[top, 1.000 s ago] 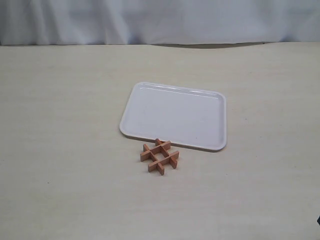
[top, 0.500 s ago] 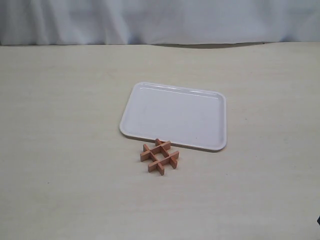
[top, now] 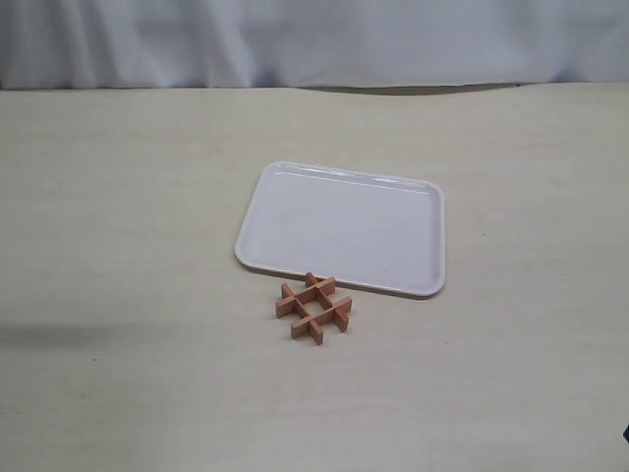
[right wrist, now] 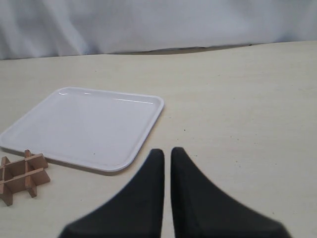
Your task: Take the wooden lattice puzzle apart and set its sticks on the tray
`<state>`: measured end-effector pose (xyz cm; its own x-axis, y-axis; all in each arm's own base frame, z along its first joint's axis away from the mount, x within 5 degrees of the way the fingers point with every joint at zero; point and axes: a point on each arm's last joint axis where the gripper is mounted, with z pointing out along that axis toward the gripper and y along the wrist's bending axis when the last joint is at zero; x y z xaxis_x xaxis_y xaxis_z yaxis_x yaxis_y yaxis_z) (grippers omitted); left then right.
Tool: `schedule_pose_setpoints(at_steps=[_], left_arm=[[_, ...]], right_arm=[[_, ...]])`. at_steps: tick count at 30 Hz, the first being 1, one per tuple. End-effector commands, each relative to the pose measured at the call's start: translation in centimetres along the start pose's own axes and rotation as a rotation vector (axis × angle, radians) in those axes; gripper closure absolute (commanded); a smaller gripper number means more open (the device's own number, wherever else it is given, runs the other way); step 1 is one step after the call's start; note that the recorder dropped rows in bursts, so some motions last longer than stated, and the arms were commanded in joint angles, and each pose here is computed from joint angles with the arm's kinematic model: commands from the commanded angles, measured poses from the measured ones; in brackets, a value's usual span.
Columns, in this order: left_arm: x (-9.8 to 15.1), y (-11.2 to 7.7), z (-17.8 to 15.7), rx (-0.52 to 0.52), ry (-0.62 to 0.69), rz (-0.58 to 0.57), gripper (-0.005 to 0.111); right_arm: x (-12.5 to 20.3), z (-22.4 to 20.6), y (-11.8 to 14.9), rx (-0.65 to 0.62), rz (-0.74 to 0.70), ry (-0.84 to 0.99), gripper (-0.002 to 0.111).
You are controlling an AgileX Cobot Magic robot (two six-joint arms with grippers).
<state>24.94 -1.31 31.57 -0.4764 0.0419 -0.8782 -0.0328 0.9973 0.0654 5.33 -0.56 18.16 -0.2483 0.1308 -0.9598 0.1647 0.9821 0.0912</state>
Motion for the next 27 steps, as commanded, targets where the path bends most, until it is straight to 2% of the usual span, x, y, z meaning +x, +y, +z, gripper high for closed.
schedule_pose_setpoints(at_steps=[1, 6, 10, 14, 18, 20, 25, 27], left_arm=[[1.8, -2.0, 3.3, 0.016, 0.250, 0.123, 0.107], [4.4, -8.3, 5.6, 0.274, 0.517, 0.349, 0.107], [6.7, -13.5, 5.8, 0.462, 0.748, 0.493, 0.107], [9.1, -17.6, 5.5, 0.548, 0.788, 0.643, 0.107], [10.7, -20.5, 4.8, 0.604, 0.764, 0.724, 0.107], [11.1, -21.2, 4.5, 0.618, 0.748, 0.750, 0.107], [11.8, -22.1, 4.8, 0.628, 0.727, 0.774, 0.106], [12.0, -22.3, 5.2, 0.628, 0.715, 0.769, 0.102]], right_arm=[[-0.1, 0.0, 0.0, 0.004, 0.000, -0.016, 0.104], [-0.1, 0.0, 0.0, 0.004, 0.000, -0.016, 0.104], [-0.1, 0.0, 0.0, 0.004, 0.000, -0.016, 0.104], [-0.1, 0.0, 0.0, 0.004, 0.000, -0.016, 0.104], [-0.1, 0.0, 0.0, 0.004, 0.000, -0.016, 0.104], [-0.1, 0.0, 0.0, 0.004, 0.000, -0.016, 0.104], [-0.1, 0.0, 0.0, 0.004, 0.000, -0.016, 0.104], [-0.1, 0.0, 0.0, 0.004, 0.000, -0.016, 0.104]])
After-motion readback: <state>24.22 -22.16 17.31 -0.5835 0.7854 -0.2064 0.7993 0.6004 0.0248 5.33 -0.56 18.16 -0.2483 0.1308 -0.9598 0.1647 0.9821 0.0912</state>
